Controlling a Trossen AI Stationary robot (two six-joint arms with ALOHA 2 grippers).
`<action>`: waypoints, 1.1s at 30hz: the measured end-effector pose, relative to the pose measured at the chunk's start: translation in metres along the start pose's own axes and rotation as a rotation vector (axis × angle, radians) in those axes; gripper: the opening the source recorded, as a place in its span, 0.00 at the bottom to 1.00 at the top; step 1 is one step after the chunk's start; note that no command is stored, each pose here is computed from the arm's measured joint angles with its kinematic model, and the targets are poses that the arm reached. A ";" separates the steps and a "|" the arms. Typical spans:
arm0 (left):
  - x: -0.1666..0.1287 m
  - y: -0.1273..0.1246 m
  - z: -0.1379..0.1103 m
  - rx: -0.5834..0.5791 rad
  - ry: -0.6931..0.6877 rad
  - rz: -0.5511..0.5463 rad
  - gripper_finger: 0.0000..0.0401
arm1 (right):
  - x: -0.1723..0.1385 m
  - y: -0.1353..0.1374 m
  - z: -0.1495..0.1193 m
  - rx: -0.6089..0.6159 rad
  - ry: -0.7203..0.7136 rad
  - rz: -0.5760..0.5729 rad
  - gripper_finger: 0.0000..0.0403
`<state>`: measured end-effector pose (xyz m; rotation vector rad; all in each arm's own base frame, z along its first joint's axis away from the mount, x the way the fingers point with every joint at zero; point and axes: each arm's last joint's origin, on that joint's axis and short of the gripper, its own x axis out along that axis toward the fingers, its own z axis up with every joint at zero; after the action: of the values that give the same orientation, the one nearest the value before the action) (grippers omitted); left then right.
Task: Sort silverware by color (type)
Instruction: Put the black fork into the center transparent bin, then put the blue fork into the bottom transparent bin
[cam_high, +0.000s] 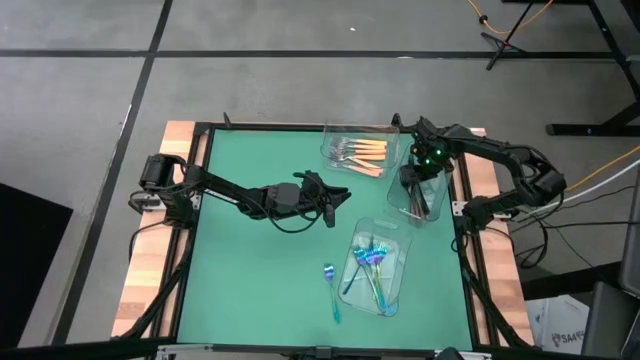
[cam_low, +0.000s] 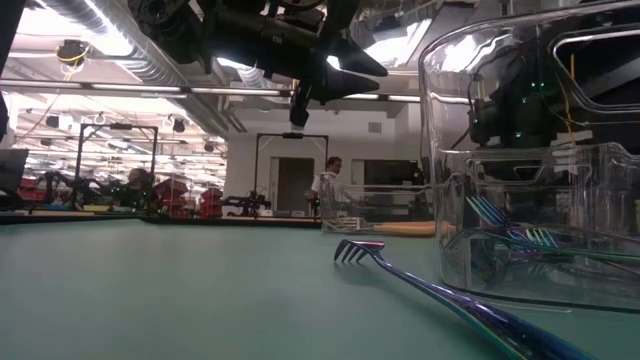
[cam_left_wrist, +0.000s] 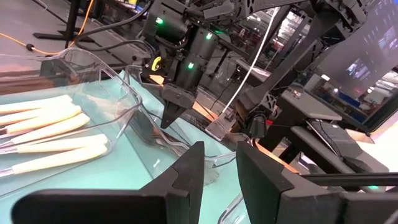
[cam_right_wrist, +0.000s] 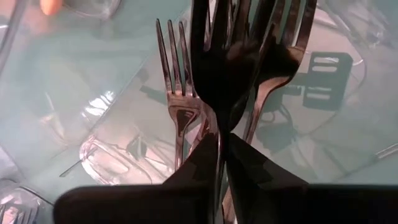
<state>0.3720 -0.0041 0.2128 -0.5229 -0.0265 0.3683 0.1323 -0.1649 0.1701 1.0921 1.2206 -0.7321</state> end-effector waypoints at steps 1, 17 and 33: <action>0.000 0.000 0.000 0.000 0.000 0.000 0.22 | 0.000 0.000 0.000 0.000 -0.001 0.000 0.06; -0.001 0.000 -0.005 0.061 0.046 0.003 0.22 | 0.000 0.000 0.002 -0.005 -0.018 0.004 0.19; -0.003 -0.005 -0.013 0.148 0.189 -0.182 0.22 | -0.010 0.002 -0.002 -0.016 -0.065 0.016 0.19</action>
<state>0.3724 -0.0148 0.2044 -0.4035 0.1340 0.1408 0.1310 -0.1633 0.1799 1.0564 1.1597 -0.7387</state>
